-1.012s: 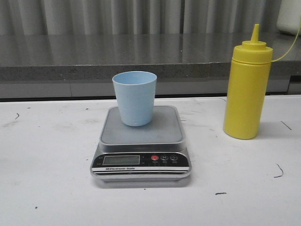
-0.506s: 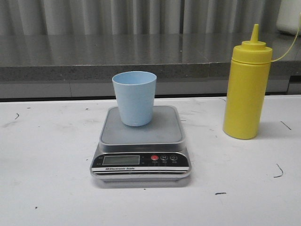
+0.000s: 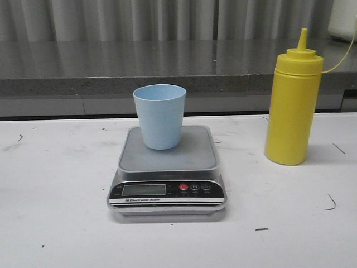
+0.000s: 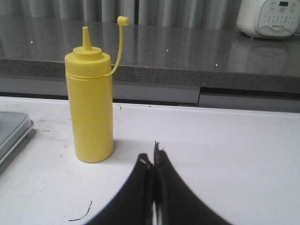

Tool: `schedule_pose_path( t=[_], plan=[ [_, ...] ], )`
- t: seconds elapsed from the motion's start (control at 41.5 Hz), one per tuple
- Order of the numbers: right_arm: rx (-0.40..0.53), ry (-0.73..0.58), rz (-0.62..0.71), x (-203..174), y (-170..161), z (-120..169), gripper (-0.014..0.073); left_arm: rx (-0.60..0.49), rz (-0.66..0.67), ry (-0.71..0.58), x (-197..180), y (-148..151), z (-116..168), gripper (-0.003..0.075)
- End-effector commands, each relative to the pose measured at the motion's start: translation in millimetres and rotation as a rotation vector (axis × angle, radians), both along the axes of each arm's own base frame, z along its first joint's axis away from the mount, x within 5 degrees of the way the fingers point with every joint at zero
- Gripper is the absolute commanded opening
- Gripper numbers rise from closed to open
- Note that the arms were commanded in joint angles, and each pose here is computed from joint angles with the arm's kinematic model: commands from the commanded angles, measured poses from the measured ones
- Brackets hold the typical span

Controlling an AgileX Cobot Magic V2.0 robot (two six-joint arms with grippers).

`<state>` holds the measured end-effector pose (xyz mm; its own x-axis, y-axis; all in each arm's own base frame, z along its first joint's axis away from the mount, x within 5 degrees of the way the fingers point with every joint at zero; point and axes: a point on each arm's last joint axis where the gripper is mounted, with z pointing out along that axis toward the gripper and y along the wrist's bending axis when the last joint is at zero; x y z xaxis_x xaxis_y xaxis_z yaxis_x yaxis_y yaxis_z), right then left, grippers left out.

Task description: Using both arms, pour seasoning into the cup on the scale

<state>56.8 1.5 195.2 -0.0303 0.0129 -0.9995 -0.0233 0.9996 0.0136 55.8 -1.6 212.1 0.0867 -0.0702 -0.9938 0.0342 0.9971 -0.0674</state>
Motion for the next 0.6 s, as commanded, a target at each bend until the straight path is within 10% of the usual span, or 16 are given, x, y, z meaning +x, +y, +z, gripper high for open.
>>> schedule_pose_path(
  t=[0.0,0.578],
  plan=[
    [0.011,-0.119,-0.008,-1.9,-0.6,12.2,-0.0068,-0.007,0.006,-0.072,-1.0,0.6,-0.1,-0.0020],
    [0.023,-0.174,0.001,-2.5,-0.3,17.1,-0.0068,-0.007,0.006,-0.072,-1.0,0.6,-0.1,-0.0020]
  ],
)
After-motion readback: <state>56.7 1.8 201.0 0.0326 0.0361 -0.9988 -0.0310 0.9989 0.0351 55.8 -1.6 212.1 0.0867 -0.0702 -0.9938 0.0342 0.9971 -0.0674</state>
